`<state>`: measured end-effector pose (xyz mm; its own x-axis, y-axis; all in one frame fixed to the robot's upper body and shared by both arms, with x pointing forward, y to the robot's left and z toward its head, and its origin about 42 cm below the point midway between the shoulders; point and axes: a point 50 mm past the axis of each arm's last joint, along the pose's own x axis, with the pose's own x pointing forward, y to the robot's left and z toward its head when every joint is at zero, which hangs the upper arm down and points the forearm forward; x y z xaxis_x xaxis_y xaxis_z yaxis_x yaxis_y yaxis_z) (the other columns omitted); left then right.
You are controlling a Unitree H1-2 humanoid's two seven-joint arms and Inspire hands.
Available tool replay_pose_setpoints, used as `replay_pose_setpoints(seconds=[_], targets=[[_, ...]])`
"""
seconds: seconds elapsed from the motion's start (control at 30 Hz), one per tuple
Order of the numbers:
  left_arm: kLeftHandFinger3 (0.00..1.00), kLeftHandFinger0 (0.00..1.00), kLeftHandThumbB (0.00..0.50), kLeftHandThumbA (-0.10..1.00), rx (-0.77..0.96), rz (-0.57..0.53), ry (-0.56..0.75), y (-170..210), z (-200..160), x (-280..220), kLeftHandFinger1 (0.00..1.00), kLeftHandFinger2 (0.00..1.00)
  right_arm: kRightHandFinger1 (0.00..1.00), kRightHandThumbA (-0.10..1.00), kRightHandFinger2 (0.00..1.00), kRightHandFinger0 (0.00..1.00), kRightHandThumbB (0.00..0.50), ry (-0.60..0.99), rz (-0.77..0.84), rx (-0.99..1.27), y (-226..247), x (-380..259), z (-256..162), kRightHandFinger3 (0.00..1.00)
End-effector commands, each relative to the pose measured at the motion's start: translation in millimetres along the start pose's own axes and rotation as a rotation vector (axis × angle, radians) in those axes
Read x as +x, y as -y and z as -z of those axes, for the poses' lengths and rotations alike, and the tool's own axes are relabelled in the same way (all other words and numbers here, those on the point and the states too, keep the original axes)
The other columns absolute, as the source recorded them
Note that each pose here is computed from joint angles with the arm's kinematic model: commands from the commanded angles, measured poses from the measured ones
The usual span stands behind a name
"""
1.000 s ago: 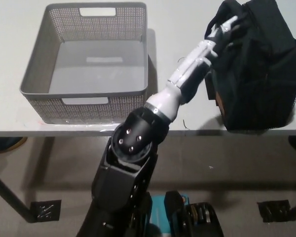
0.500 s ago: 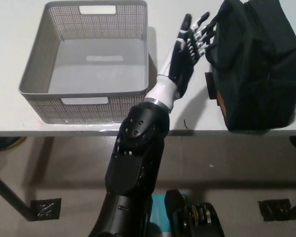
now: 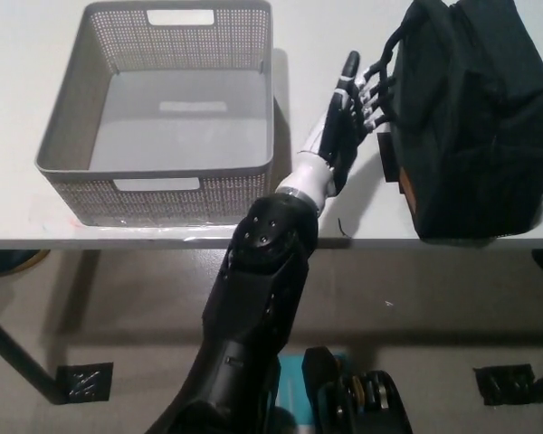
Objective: Use both hands to pick up a lunch bag on the right hand side and place it into a container on the left hand side
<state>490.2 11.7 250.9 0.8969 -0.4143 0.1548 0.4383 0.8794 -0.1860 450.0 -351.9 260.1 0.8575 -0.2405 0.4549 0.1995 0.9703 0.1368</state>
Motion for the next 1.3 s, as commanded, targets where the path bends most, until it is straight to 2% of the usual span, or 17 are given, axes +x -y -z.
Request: replay_pose_setpoints(seconds=[0.0,0.13,0.2,0.37,0.5,0.77,0.8,0.87,0.93,1.07,1.1,1.13,1.17,1.27], targets=[[1.0,1.0,0.374,1.0,0.095,0.053,0.024,16.4,-18.7,25.7,1.0,1.0,1.0,1.0,1.0,1.0,0.172,0.074,-0.084,0.031,-20.8,34.5,-13.8,1.0],[1.0,1.0,0.379,1.0,0.1,0.047,-0.008,15.1,-11.4,31.8,1.0,1.0,1.0,1.0,1.0,1.0,0.184,0.022,-0.109,0.06,-29.7,45.4,-2.5,1.0],[1.0,1.0,0.39,1.0,0.092,0.039,-0.024,12.8,-6.8,33.9,1.0,1.0,1.0,1.0,1.0,1.0,0.215,-0.036,-0.129,0.111,-33.5,53.3,7.8,1.0],[1.0,1.0,0.387,1.0,0.067,0.014,-0.047,1.6,-0.9,35.7,1.0,1.0,1.0,1.0,1.0,1.0,0.181,-0.216,-0.172,0.311,-43.5,73.2,35.0,1.0],[1.0,1.0,0.408,1.0,0.072,-0.01,-0.066,-6.2,-0.9,37.9,1.0,1.0,1.0,1.0,1.0,1.0,0.218,-0.323,-0.195,0.461,-60.6,86.8,47.1,1.0],[1.0,1.0,0.425,1.0,0.097,-0.009,-0.128,-4.5,-1.6,46.7,1.0,1.0,1.0,1.0,1.0,1.0,0.218,-0.4,-0.204,0.618,-97.1,86.0,57.1,1.0],[1.0,1.0,0.408,1.0,0.125,0.015,-0.145,0.4,-3.0,49.5,1.0,1.0,1.0,1.0,1.0,1.0,0.222,-0.407,-0.207,0.62,-103.8,84.5,58.6,1.0],[1.0,1.0,0.407,1.0,0.154,0.037,-0.161,2.7,-3.8,51.3,1.0,1.0,1.0,1.0,1.0,1.0,0.222,-0.414,-0.208,0.622,-110.1,82.5,60.7,1.0],[1.0,1.0,0.429,1.0,0.203,0.1,-0.202,17.7,-5.8,56.0,1.0,1.0,1.0,1.0,1.0,1.0,0.245,-0.405,-0.202,0.583,-117.7,78.8,63.5,1.0],[1.0,1.0,0.424,1.0,0.327,0.202,-0.207,48.3,-10.7,61.6,1.0,1.0,1.0,1.0,1.0,1.0,0.227,-0.368,-0.2,0.568,-122.9,77.6,62.2,1.0],[1.0,1.0,0.439,1.0,0.344,0.229,-0.202,59.1,-11.7,62.4,1.0,1.0,1.0,1.0,1.0,1.0,0.22,-0.35,-0.181,0.562,-123.4,77.8,61.0,1.0],[1.0,1.0,0.43,1.0,0.356,0.243,-0.199,65.2,-12.4,62.9,1.0,1.0,1.0,1.0,1.0,1.0,0.221,-0.337,-0.168,0.557,-123.0,77.8,60.4,1.0],[1.0,1.0,0.385,1.0,0.38,0.258,-0.19,69.2,-12.8,63.1,1.0,1.0,1.0,1.0,1.0,1.0,0.218,-0.324,-0.154,0.54,-122.1,77.7,60.1,1.0],[1.0,1.0,0.403,1.0,0.445,0.287,-0.19,84.8,-11.6,62.8,1.0,1.0,1.0,1.0,1.0,1.0,0.202,-0.279,-0.117,0.532,-111.7,76.3,58.8,1.0]])
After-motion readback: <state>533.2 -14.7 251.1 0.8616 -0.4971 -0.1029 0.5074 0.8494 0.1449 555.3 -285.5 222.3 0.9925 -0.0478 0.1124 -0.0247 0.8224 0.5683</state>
